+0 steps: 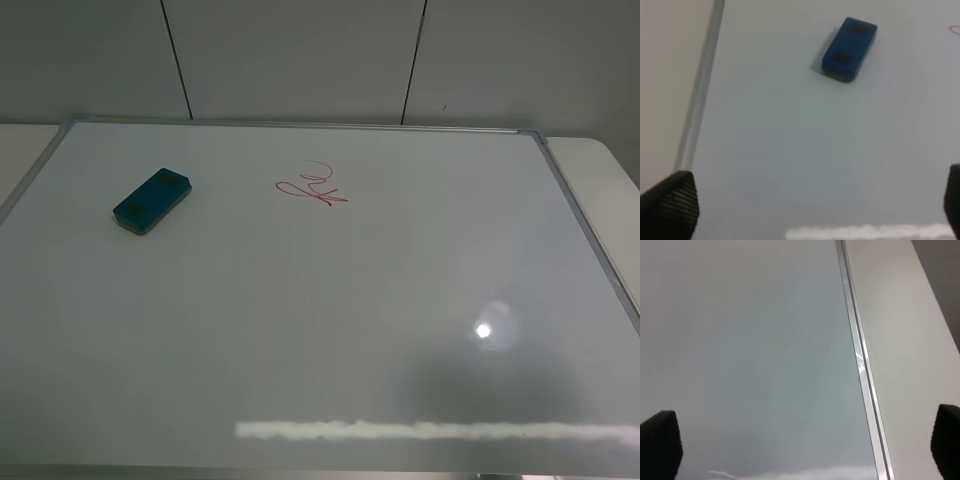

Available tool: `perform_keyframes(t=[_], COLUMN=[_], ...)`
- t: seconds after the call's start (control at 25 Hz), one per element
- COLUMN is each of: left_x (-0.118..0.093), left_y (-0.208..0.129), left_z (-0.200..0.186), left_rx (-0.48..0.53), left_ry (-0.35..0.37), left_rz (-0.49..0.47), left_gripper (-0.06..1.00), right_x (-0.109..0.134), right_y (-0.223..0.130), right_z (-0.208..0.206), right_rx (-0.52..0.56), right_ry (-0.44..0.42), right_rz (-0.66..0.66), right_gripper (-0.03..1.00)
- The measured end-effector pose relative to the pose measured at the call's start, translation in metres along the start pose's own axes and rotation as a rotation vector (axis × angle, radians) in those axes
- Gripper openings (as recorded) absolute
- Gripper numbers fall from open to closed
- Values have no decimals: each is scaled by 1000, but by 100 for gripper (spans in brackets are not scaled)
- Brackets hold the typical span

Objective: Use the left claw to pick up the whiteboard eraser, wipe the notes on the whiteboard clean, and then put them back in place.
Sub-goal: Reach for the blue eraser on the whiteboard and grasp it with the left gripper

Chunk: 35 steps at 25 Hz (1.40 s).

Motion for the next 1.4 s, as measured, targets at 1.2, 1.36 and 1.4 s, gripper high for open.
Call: perform_keyframes(t=[1.2,1.36,1.4], left_x=[-33,-48,-51], left_y=[84,72,70], left_z=[286,309,315], left_rx=[823,789,779], left_ry=[-80,-107,-112], left_rz=[434,473,476], left_gripper=[99,99,99], right_x=[0,0,0], right_y=[0,0,0], right_z=[0,0,0], right_rx=[0,0,0], right_ry=[0,0,0], right_rz=[0,0,0], right_gripper=[99,99,99])
Point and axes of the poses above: a point on each arm's last joint axis where the gripper is mounted, z pointing out along that axis toward the gripper, x along the wrist's bending axis when the last joint is at zero, y = z × x, the point moved 5 cm from there along z, pointing out along that axis toward the gripper, and after that the axes turned 11 degrees about -z, right-handed, at the moved point
